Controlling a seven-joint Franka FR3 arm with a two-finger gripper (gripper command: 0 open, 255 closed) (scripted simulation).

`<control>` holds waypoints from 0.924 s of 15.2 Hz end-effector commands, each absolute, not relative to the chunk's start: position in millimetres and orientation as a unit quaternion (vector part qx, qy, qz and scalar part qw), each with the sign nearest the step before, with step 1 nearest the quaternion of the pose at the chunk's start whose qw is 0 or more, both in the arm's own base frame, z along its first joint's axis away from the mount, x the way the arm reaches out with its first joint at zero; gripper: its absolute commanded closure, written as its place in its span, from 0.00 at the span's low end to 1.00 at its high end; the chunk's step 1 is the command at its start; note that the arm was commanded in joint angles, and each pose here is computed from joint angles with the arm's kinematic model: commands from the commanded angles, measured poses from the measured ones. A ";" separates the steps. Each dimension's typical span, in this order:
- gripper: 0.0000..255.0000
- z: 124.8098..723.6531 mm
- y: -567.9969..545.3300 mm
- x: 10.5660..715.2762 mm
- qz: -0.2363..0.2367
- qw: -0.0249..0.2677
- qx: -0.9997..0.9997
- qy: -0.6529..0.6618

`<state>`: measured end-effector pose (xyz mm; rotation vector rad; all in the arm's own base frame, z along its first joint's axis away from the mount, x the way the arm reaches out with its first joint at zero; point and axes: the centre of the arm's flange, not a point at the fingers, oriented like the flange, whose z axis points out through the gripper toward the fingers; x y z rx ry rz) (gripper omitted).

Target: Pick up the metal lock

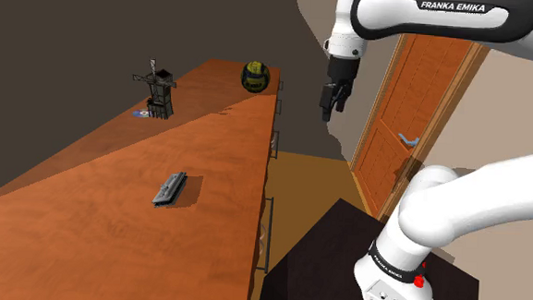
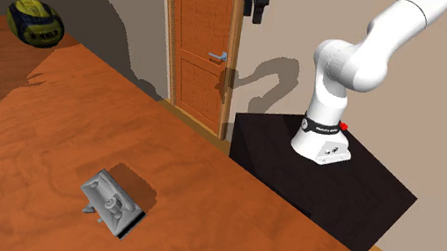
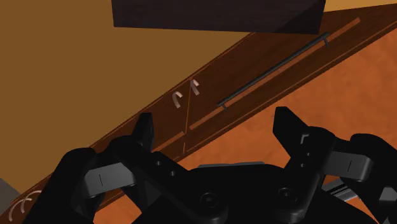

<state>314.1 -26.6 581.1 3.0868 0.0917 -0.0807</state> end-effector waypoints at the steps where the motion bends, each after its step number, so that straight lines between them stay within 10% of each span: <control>1: 0.00 581.1 -26.6 314.1 -0.026 0.026 0.999 0.030; 14: 0.00 516.4 120.1 394.8 -0.066 0.040 0.994 -0.080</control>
